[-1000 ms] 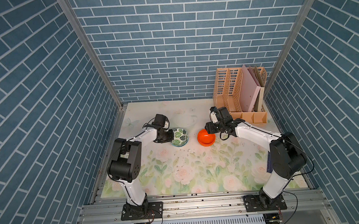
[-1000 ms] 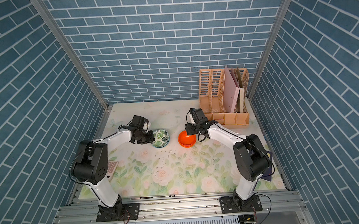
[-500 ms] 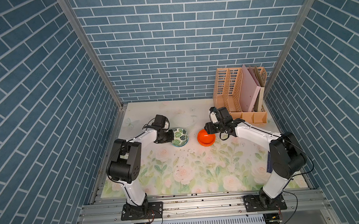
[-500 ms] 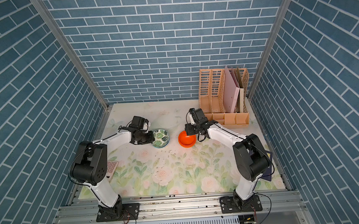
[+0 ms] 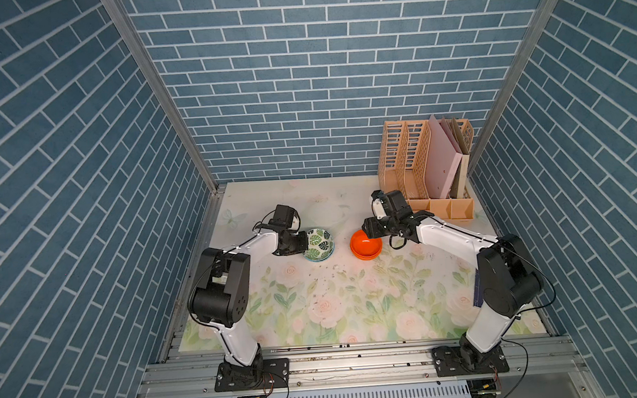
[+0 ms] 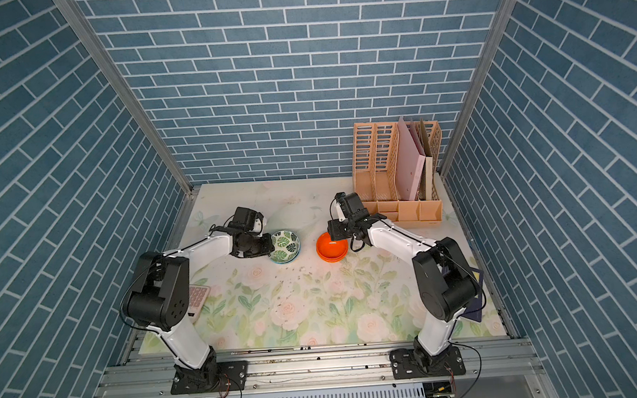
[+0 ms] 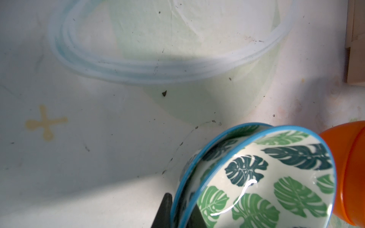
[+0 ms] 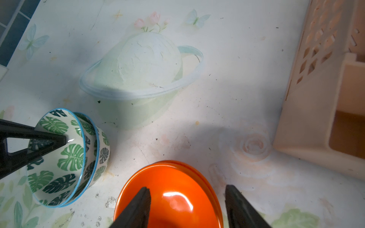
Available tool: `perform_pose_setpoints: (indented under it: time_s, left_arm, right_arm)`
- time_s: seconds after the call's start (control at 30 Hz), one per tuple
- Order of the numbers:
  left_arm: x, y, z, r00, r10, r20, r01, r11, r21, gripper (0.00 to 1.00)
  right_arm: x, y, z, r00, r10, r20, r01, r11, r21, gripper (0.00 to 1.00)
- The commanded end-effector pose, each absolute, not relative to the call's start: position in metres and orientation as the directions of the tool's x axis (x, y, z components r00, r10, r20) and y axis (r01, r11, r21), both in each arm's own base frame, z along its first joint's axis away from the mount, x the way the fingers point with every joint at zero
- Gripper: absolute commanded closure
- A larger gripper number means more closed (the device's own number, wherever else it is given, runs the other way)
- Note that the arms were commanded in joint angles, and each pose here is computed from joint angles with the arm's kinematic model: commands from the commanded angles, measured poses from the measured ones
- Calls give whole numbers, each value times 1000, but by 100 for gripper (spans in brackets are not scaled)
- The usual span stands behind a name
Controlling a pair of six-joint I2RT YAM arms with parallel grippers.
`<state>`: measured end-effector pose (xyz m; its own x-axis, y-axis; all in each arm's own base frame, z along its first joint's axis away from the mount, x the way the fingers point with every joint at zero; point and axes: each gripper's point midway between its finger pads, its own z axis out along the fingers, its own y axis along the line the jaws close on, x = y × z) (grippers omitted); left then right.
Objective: Stack the bowls
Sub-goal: Place the bowl at the center of the board.
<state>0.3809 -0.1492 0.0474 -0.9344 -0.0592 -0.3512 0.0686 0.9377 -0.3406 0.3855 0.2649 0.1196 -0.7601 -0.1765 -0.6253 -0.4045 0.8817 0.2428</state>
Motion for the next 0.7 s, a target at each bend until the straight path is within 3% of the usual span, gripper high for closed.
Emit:
perform_pose_setpoints:
  time_s: [0.0, 0.13, 0.2, 0.23, 0.3, 0.67]
  left_arm:
    - [331, -130, 12, -985, 0, -173, 42, 970, -240, 85]
    - [329, -131, 9, -986, -2, -164, 38, 970, -241, 80]
    - [330, -131, 6, -987, -6, -163, 34, 970, -242, 71]
    - [331, -131, 6, -986, -12, -165, 28, 971, -239, 61]
    - [335, -131, 6, -984, -21, -175, 22, 970, -241, 54]
    - [351, -130, 24, -974, -28, -226, 24, 975, -221, 49]
  right_arm:
    - [390, 270, 121, -749, -185, -636, -422, 873, 243, 36]
    - [391, 271, 122, -747, -184, -638, -424, 872, 245, 36]
    - [390, 271, 122, -747, -186, -638, -424, 872, 244, 36]
    - [390, 270, 121, -748, -186, -637, -424, 872, 243, 36]
    - [389, 269, 120, -749, -188, -636, -423, 873, 240, 36]
    - [388, 267, 122, -746, -186, -639, -421, 875, 237, 36]
